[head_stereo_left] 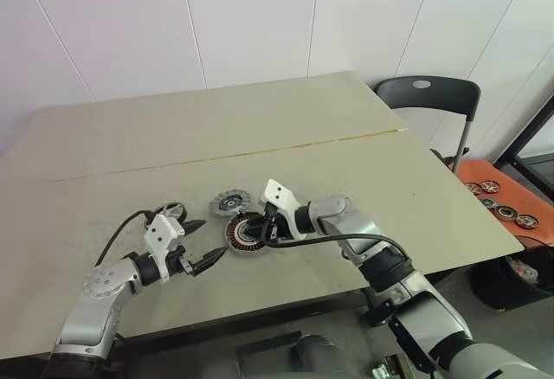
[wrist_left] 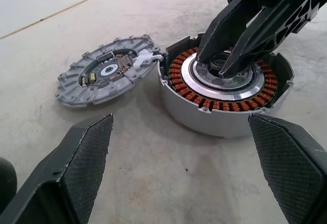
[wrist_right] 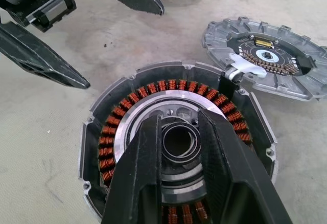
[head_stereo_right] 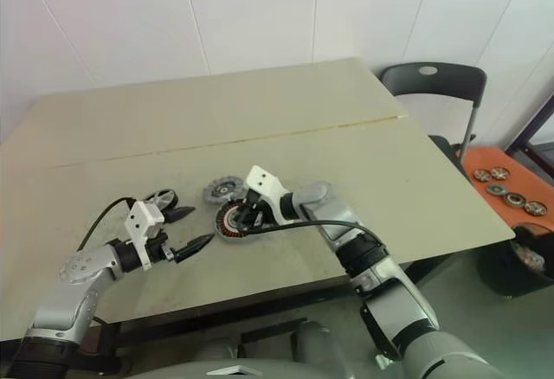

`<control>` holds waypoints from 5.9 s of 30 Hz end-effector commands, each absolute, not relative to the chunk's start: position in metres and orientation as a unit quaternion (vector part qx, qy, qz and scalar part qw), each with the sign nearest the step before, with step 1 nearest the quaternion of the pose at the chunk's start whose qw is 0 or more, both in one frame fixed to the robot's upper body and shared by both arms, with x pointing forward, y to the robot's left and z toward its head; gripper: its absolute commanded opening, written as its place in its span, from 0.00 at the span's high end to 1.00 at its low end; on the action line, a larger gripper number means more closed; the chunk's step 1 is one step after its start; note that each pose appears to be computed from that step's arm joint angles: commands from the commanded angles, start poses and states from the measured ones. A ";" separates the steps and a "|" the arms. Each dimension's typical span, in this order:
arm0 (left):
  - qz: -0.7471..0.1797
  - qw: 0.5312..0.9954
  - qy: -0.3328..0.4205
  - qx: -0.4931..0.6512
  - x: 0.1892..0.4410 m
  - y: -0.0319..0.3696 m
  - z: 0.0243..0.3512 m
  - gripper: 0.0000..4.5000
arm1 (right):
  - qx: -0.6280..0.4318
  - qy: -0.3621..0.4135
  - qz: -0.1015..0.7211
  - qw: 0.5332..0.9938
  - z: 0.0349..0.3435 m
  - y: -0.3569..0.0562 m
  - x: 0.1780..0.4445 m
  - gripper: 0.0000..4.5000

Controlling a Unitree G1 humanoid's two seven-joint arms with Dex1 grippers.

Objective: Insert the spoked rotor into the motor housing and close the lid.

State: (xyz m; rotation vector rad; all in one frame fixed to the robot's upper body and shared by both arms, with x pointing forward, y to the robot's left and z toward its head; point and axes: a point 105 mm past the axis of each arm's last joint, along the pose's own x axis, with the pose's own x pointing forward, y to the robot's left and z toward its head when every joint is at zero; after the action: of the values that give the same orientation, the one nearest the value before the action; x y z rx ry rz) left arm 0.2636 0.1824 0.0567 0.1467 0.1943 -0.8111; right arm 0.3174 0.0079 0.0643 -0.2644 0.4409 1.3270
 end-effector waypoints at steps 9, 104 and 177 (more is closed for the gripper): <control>-0.393 0.913 0.078 0.075 0.265 0.180 0.067 0.00 | -0.126 0.184 0.620 0.752 0.074 0.016 0.317 0.85; -0.388 0.912 0.095 0.087 0.267 0.182 0.047 0.00 | -0.223 0.276 0.580 0.733 0.006 -0.026 0.317 0.99; -0.402 0.906 0.099 0.091 0.273 0.172 0.049 0.00 | -0.195 0.194 0.589 0.760 0.050 -0.048 0.328 0.99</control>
State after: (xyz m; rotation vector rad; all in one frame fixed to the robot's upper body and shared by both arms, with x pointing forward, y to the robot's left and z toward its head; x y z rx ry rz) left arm 0.2704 0.1724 0.0409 0.1719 0.2321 -0.8240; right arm 0.3265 -0.0453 0.0553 -0.3955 0.3919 1.2929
